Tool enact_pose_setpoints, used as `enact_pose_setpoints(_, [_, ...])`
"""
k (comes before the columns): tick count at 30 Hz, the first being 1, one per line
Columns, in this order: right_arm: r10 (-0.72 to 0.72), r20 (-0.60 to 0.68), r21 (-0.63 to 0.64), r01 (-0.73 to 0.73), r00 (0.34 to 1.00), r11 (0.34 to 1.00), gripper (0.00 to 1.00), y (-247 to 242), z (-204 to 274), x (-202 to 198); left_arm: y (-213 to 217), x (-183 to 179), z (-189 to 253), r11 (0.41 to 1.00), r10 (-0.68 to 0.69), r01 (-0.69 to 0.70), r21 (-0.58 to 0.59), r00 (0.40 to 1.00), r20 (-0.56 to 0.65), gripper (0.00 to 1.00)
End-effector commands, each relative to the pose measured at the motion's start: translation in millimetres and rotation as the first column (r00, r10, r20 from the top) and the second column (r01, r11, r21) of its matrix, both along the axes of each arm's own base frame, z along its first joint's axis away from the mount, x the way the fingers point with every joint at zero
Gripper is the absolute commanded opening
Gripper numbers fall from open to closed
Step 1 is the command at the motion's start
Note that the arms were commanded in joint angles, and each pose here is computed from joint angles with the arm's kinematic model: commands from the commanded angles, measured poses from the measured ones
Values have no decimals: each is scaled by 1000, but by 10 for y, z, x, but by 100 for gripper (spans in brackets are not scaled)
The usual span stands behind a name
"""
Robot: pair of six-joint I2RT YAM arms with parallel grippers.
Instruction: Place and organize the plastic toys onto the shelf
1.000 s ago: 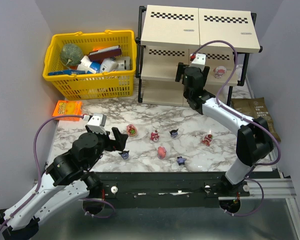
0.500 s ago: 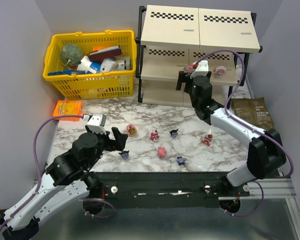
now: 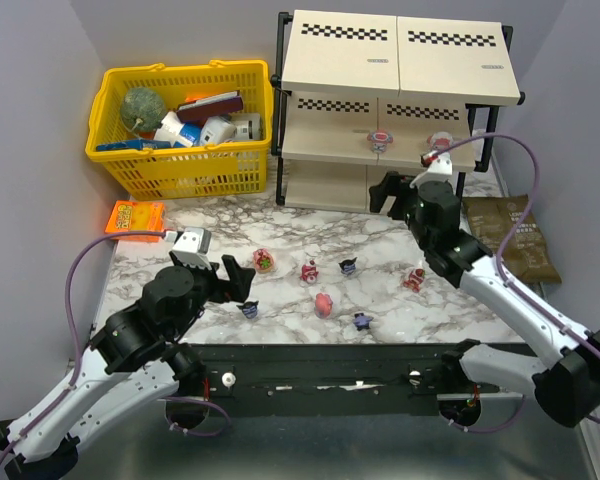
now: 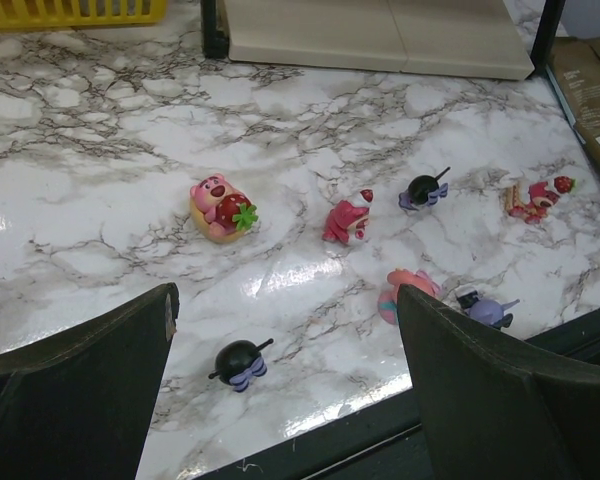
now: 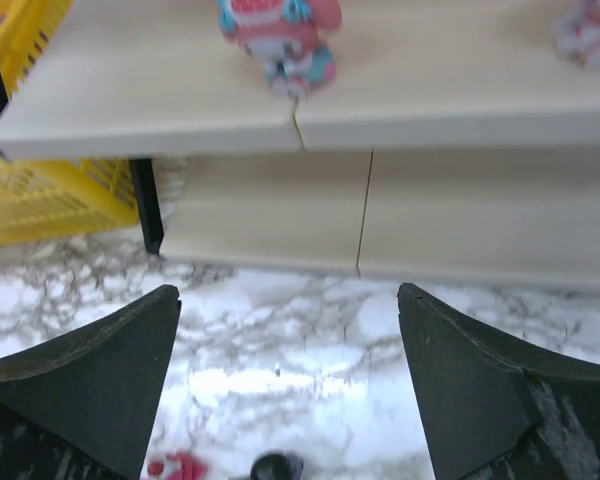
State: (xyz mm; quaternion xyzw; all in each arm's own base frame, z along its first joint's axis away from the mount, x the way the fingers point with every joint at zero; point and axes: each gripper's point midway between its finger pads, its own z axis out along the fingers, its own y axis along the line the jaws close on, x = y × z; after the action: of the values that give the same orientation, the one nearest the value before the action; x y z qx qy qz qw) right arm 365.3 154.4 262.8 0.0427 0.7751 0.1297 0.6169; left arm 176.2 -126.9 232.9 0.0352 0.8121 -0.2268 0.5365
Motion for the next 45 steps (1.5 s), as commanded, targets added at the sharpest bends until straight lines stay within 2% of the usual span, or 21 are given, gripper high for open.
enact_pose_setpoints(1, [108,-222,74,-93,969,993,92,125,-694,-549,-4,-11,0,1000,-10,10,-12,1000,10,99])
enact_pose_setpoints(4, [161,-278,100,-138,947,985,78,232,-996,-809,-12,-15,-10,1000,-14,14,-10,1000,7,99])
enact_pose_setpoints(5, [174,-289,104,-150,941,983,67,272,-1052,-865,-19,-15,-10,1000,-17,17,-10,1000,7,99])
enact_pose_setpoints(7, [222,-327,109,-196,918,974,58,414,-1203,-993,-19,-11,-16,1000,-16,16,-6,1000,4,99])
enact_pose_setpoints(8, [230,-347,109,-204,909,973,48,452,-1279,-1049,-22,-13,-22,1000,-17,17,-5,1000,3,99])
enact_pose_setpoints(11, [255,-388,100,-235,886,967,37,603,-1476,-1197,-18,-12,-26,1000,-15,15,-6,1000,1,99])
enact_pose_setpoints(17, [283,-468,93,-272,837,958,31,858,-1876,-1356,-14,-26,-3,1000,-20,20,-16,1000,11,99])
enact_pose_setpoints(21, [256,-532,64,-263,807,963,31,977,-2116,-1374,-26,-28,0,1000,-26,27,-16,1000,10,99])
enact_pose_setpoints(31, [277,-594,44,-314,756,949,28,1289,-2392,-1471,-34,-37,14,999,-35,35,-19,999,16,99])
enact_pose_setpoints(45, [236,-663,-10,-323,711,946,24,1348,-2625,-1874,-28,-42,25,999,-35,35,-24,999,20,99])
